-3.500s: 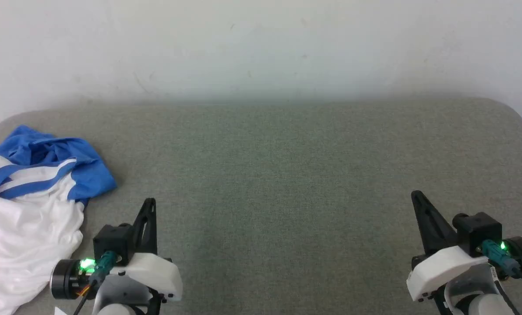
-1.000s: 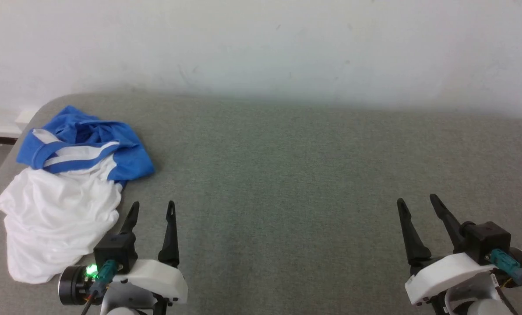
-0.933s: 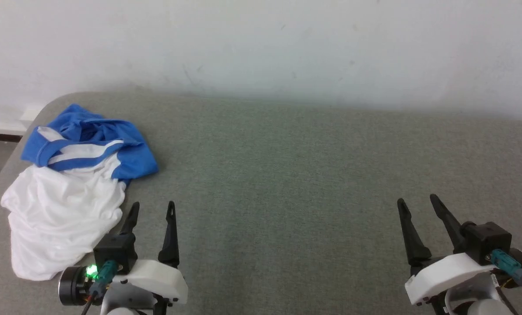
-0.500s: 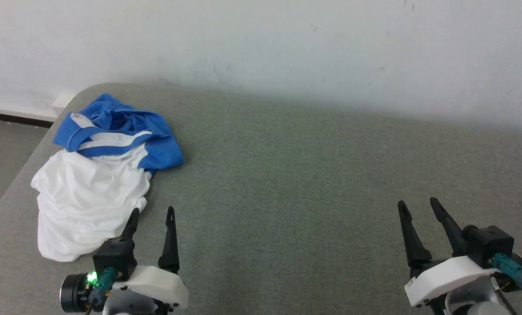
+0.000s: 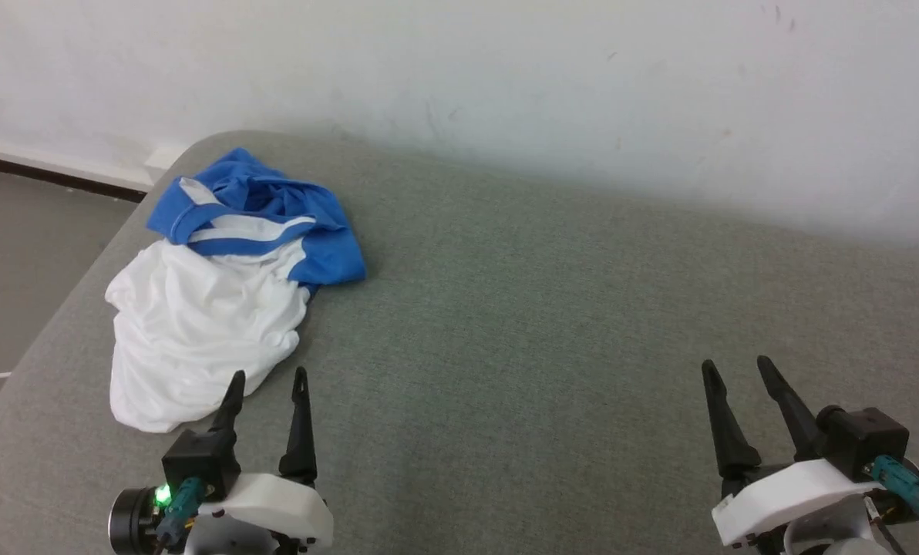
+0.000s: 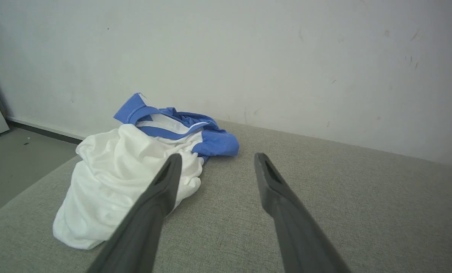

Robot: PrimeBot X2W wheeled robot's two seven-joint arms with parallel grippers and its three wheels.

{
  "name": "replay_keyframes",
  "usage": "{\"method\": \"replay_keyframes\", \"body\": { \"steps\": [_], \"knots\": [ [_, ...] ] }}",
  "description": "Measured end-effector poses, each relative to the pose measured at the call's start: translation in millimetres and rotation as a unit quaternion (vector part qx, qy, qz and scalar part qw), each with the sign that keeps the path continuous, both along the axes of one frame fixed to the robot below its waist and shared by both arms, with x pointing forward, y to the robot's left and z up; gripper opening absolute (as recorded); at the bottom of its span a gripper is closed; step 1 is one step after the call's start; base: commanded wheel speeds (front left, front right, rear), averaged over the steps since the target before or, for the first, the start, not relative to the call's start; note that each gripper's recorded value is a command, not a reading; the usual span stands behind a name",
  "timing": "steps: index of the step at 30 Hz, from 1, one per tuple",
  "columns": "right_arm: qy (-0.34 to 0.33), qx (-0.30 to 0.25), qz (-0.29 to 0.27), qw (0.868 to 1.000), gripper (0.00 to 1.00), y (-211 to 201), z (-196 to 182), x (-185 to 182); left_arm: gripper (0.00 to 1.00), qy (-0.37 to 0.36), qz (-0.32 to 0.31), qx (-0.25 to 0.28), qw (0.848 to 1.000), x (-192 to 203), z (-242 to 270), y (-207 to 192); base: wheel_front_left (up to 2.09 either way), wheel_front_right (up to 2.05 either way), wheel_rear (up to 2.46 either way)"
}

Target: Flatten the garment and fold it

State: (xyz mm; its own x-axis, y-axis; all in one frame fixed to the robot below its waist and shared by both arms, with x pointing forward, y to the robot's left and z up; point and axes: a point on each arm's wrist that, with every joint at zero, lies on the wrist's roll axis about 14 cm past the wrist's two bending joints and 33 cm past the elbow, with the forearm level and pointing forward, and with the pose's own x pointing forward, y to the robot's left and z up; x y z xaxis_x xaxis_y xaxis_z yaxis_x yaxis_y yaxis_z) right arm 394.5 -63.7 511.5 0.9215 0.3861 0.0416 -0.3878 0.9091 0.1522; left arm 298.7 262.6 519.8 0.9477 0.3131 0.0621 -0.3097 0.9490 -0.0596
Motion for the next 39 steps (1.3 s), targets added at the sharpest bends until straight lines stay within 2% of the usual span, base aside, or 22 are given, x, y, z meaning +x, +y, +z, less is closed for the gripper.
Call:
{"method": "replay_keyframes", "body": {
  "steps": [39],
  "knots": [
    [0.015, 0.049, 0.054, 0.997, 1.00, 45.2, -9.1, 3.2, 1.00, -0.022, 0.083, -0.025, 0.996, -47.0, -8.1, 31.6, 0.00, 0.00, 0.00]
  ]
}}
